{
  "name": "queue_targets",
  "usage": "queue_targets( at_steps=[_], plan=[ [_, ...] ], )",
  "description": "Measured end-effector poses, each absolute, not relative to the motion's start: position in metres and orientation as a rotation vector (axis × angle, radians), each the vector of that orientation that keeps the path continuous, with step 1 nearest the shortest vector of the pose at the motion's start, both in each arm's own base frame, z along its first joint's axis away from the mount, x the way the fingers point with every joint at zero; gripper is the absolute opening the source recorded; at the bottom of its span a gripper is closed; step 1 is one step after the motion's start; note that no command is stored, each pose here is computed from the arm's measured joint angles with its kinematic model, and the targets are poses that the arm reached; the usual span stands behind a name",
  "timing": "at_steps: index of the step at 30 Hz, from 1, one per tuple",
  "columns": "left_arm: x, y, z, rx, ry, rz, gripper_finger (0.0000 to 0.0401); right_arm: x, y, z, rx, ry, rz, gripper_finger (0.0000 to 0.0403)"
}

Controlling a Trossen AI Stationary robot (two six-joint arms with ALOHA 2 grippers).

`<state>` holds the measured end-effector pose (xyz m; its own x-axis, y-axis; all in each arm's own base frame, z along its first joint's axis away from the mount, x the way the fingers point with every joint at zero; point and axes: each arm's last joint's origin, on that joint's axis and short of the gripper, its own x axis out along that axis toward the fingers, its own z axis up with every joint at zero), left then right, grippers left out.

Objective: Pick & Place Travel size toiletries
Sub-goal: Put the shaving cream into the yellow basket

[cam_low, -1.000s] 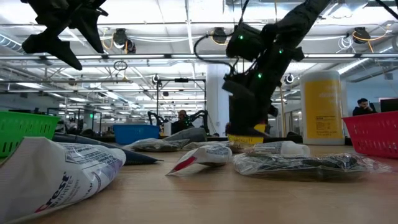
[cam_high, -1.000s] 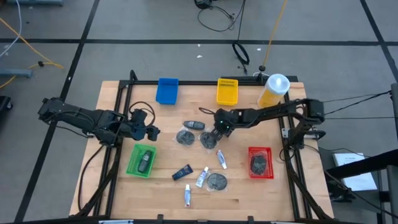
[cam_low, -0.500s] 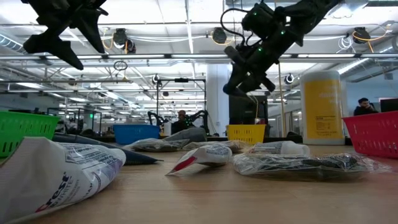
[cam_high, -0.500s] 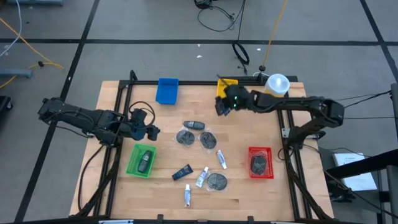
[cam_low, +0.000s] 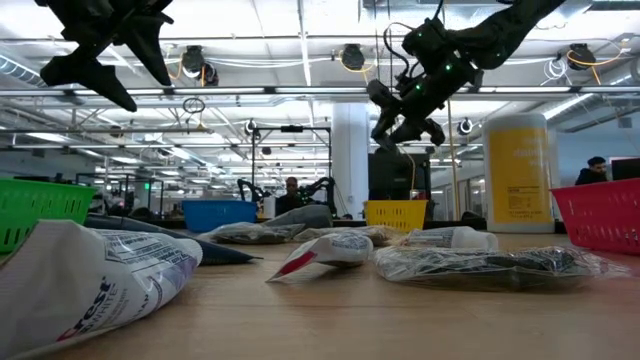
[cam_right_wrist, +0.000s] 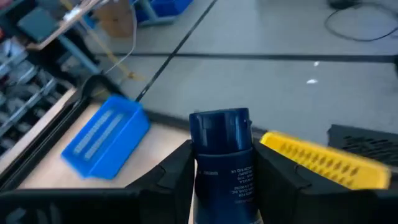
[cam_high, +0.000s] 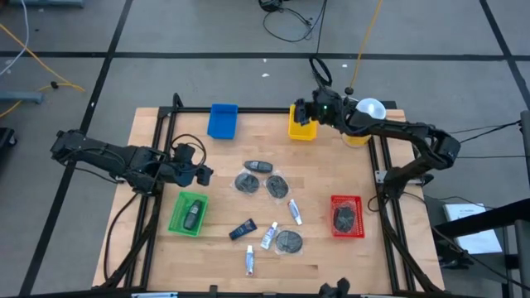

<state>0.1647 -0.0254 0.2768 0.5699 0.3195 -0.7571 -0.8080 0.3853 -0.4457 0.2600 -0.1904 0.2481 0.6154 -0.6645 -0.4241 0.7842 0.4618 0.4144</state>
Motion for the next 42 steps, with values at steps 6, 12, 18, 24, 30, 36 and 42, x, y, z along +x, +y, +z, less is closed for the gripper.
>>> queue_targets(
  at_steps=[6, 12, 18, 24, 30, 36, 42],
  plan=[
    [0.165, -0.025, 0.277, -0.911, 0.624, 0.780, 0.0285, 0.260, -0.210, 0.232, 0.670, 0.192, -0.945, 0.0127],
    [0.165, -0.025, 0.277, -0.907, 0.611, 0.787, 0.0285, 0.267, -0.214, 0.212, 0.694, 0.249, -0.956, 0.0127],
    [0.165, -0.025, 0.277, -0.902, 0.604, 0.793, 0.0285, 0.272, -0.216, 0.195, 0.726, 0.291, -0.950, 0.0127],
    [0.165, -0.025, 0.277, -0.902, 0.604, 0.793, 0.0285, 0.276, -0.219, 0.181, 0.739, 0.325, -0.957, 0.0127],
    [0.165, -0.025, 0.277, -0.901, 0.604, 0.793, 0.0285, 0.277, -0.220, 0.177, 0.700, 0.356, -0.948, 0.0127],
    [0.165, -0.025, 0.277, -0.901, 0.604, 0.793, 0.0285, 0.278, -0.218, 0.176, 0.667, 0.381, -0.935, 0.0130],
    [0.165, -0.025, 0.277, -0.900, 0.604, 0.793, 0.0285, 0.274, -0.215, 0.171, 0.680, 0.451, -0.953, 0.0155]
  ],
)
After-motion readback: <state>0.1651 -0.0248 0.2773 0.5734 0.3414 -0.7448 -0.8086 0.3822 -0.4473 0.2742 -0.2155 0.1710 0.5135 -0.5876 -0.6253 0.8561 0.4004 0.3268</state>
